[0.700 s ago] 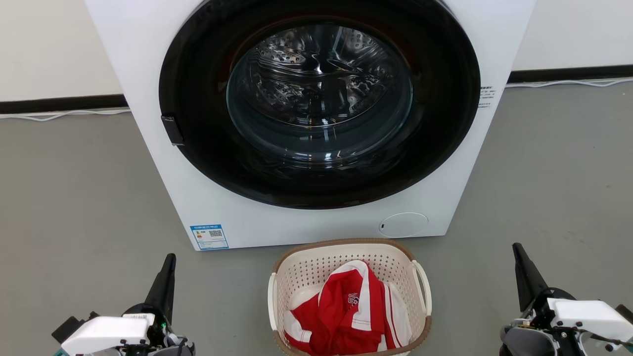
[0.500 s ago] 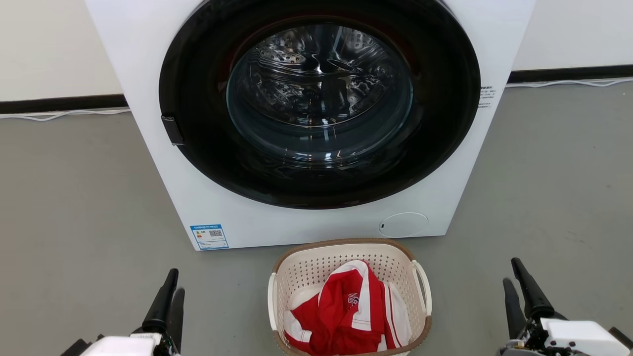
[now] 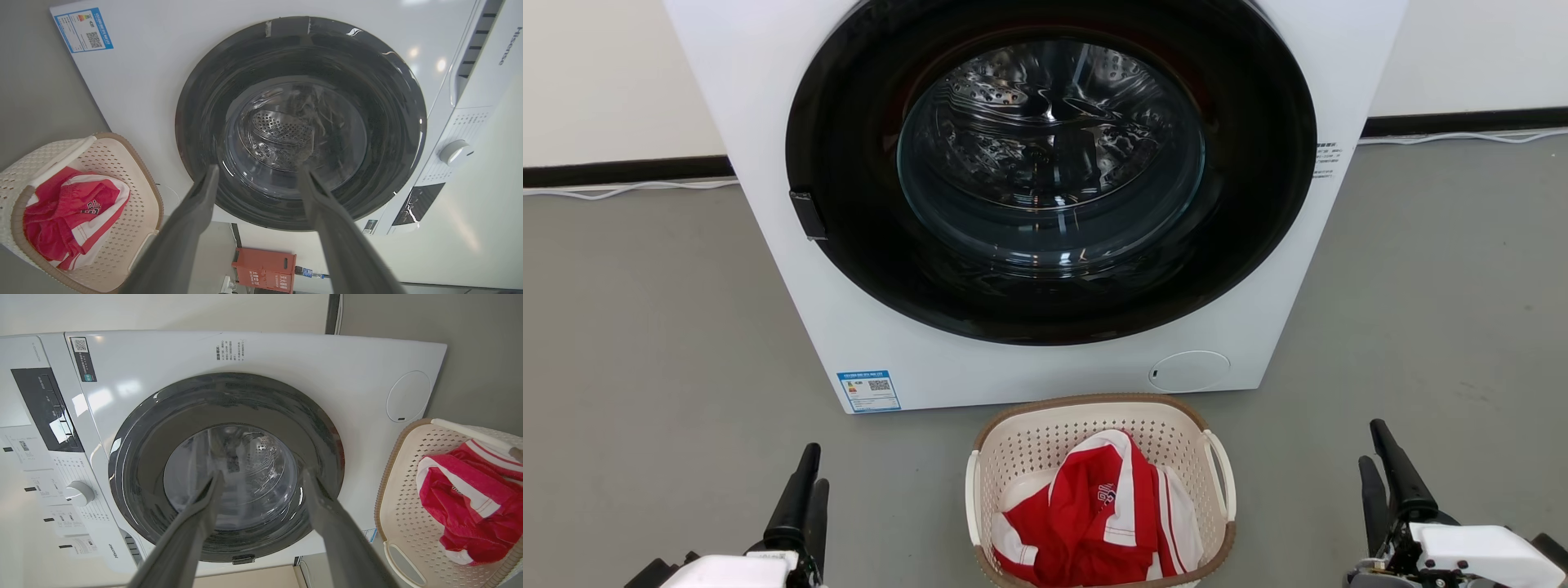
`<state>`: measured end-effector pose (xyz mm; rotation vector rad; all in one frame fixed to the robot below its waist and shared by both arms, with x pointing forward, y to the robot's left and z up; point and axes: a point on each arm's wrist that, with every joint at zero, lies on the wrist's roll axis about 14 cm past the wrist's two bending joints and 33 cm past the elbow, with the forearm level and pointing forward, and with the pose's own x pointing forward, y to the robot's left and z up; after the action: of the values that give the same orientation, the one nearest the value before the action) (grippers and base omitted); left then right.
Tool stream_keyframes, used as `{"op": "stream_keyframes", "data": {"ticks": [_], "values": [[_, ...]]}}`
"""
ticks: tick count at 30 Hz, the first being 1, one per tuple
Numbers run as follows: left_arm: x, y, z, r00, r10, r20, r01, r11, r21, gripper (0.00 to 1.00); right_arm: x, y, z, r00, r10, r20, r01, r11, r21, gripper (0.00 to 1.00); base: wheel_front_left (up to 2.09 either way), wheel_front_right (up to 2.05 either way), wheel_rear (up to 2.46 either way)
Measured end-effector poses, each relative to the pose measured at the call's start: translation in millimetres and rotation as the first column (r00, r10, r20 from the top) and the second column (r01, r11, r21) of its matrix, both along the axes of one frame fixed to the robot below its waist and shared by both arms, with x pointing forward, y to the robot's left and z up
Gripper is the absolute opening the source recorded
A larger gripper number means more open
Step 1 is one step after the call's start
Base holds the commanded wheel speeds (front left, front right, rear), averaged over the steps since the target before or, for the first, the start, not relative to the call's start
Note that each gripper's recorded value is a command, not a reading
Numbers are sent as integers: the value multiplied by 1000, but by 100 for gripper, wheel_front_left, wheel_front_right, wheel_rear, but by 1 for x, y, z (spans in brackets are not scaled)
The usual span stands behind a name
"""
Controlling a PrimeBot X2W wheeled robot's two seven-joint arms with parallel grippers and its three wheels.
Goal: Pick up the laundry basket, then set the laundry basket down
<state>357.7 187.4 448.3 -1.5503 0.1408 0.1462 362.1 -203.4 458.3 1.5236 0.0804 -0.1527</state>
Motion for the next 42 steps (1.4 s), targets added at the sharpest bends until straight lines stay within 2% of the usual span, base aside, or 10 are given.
{"op": "stream_keyframes", "data": {"ticks": [11, 19, 30, 42], "values": [[1, -2, 0, 1000, -13, -13, 14, 994, 107, 100, 2, -1, 7, 1000, 16, 6, -15, 986, -168, 100, 0, 0, 0], [1, -7, 0, 999, -42, -28, 47, 975, 215, 100, 4, 0, 13, 999, 34, 14, -28, 953, -302, 100, 0, 0, 0], [1, -12, -2, 997, -66, -48, 79, 938, 338, 100, 6, 4, 18, 998, 69, 14, -55, 889, -455, 100, 0, 0, 0], [0, -14, -2, 995, -85, -57, 102, 869, 485, 100, 7, 2, 25, 995, 94, 16, -63, 774, -630, 100, 0, 0, 0]]}}
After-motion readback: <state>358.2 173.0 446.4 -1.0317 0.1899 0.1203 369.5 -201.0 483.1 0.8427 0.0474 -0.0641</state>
